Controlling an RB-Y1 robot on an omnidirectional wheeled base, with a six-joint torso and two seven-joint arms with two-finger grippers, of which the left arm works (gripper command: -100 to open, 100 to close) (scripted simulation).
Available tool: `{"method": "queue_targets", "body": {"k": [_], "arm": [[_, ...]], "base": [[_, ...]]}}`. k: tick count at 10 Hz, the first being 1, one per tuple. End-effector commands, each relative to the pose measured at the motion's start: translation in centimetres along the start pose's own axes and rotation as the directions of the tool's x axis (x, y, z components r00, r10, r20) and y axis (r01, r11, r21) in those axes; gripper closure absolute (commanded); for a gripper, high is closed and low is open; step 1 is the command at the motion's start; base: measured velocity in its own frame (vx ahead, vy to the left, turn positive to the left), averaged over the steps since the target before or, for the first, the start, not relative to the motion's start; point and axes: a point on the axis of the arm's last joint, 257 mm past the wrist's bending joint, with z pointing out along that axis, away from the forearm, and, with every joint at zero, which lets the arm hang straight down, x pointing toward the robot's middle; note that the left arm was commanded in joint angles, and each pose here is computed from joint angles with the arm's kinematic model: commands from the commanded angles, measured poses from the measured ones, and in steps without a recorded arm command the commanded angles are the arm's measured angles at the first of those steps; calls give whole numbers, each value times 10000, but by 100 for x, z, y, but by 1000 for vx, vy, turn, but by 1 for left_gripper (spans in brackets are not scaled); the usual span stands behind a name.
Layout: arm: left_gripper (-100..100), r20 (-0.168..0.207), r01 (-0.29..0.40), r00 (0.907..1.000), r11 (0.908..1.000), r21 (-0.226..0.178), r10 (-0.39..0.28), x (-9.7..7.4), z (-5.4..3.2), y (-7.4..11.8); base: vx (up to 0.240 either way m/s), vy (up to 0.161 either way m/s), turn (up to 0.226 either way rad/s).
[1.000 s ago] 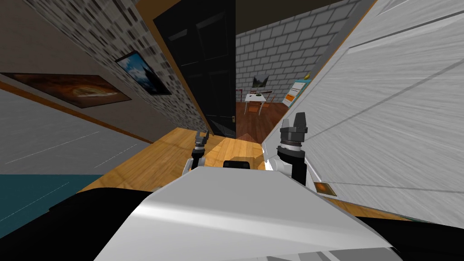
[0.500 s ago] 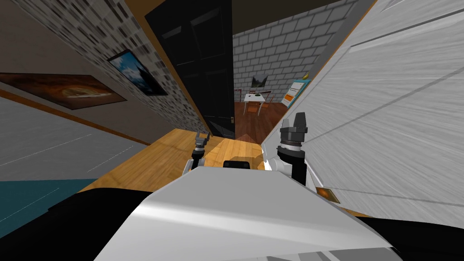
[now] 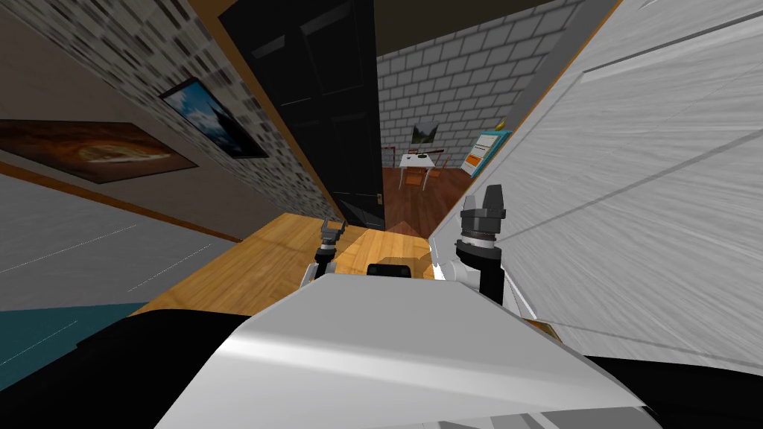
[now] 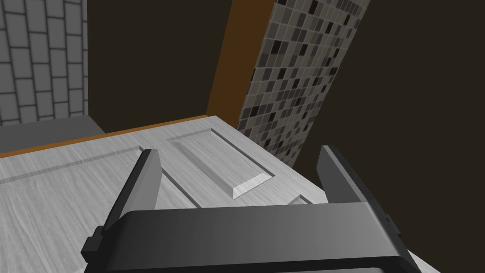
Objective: Pull the door open
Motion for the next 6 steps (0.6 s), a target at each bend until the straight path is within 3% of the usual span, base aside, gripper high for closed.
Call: {"method": "queue_targets", "body": {"k": [1,4,6], "arm": [[-100,-167,-640,9978,9979,53,641,84,-49,16],[-100,-390,-1448,9886,9893,148,1453,203,-118,39],[-100,-602,-2212,9731,9748,271,2225,320,-192,60]], "base": [[72,-45,-33],[98,-47,-24],[70,-31,-25]]}}
